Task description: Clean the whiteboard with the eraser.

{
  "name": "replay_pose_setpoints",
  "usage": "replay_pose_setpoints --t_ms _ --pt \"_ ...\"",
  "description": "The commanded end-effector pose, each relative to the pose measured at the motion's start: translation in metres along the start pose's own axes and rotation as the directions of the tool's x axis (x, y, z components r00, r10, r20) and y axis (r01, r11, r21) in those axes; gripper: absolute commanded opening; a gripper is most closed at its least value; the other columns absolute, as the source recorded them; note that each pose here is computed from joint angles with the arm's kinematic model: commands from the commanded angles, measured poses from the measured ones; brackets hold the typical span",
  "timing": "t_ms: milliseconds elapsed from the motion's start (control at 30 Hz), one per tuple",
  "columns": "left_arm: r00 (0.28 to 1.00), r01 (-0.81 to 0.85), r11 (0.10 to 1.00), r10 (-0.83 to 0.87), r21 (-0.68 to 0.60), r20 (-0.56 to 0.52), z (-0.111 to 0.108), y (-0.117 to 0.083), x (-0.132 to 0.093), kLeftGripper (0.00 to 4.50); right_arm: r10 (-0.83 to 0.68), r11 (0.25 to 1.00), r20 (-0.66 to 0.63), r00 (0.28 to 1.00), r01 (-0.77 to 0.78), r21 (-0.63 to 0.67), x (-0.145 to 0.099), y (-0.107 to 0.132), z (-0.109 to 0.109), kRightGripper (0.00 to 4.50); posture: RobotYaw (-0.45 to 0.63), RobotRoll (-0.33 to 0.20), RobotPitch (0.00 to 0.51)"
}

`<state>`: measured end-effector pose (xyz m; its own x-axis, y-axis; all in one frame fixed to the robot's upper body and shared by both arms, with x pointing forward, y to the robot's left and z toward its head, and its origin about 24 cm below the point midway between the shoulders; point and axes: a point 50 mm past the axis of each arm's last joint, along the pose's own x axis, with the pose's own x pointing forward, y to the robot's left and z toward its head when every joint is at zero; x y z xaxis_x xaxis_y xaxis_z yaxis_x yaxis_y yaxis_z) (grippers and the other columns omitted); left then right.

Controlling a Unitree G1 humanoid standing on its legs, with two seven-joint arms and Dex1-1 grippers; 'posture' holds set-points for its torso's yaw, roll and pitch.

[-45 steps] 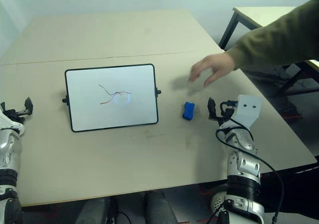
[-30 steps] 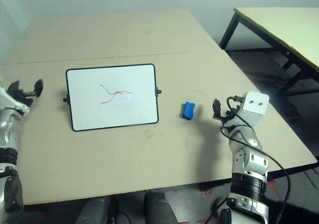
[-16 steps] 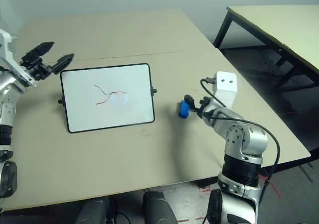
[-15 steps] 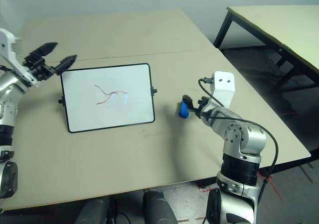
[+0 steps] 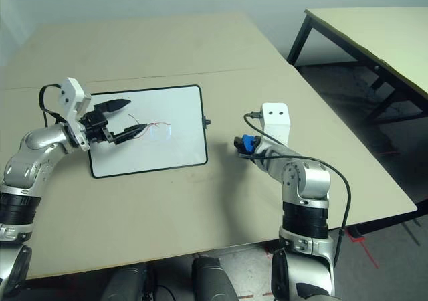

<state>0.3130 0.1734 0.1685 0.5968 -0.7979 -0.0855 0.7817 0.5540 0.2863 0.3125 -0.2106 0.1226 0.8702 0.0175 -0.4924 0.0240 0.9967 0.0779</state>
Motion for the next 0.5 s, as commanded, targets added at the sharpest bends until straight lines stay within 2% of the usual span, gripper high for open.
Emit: replay_pose_setpoints --t_ms 33,200,267,367,500 --pt "0.999 0.015 1.0 -0.015 0.001 -0.03 -0.002 -0.004 -0.002 4.5 -0.009 1.0 -0.048 0.999 0.009 0.001 0.001 0.0 -0.009 2.64 0.02 0.0 0.102" --pt "1.0 0.009 1.0 -0.009 -0.002 -0.03 -0.002 -0.004 -0.001 4.5 -0.021 1.0 -0.07 0.997 0.022 0.013 0.003 -0.001 -0.013 1.11 0.02 0.0 0.1" --pt "1.0 0.008 1.0 -0.008 -0.001 -0.029 -0.001 -0.003 -0.001 4.5 -0.022 1.0 -0.068 0.997 0.023 0.014 0.003 -0.001 -0.013 0.68 0.02 0.0 0.1" --pt "0.999 0.005 1.0 -0.005 0.0 -0.032 -0.001 -0.003 -0.001 4.5 -0.016 1.0 -0.045 0.999 0.016 0.007 0.001 -0.001 -0.008 0.42 0.02 0.0 0.1" --pt "0.999 0.004 1.0 -0.004 0.01 -0.037 0.002 0.0 -0.001 4.5 0.061 0.998 0.051 0.997 -0.059 -0.036 -0.008 0.008 0.02 0.35 0.02 0.0 0.099"
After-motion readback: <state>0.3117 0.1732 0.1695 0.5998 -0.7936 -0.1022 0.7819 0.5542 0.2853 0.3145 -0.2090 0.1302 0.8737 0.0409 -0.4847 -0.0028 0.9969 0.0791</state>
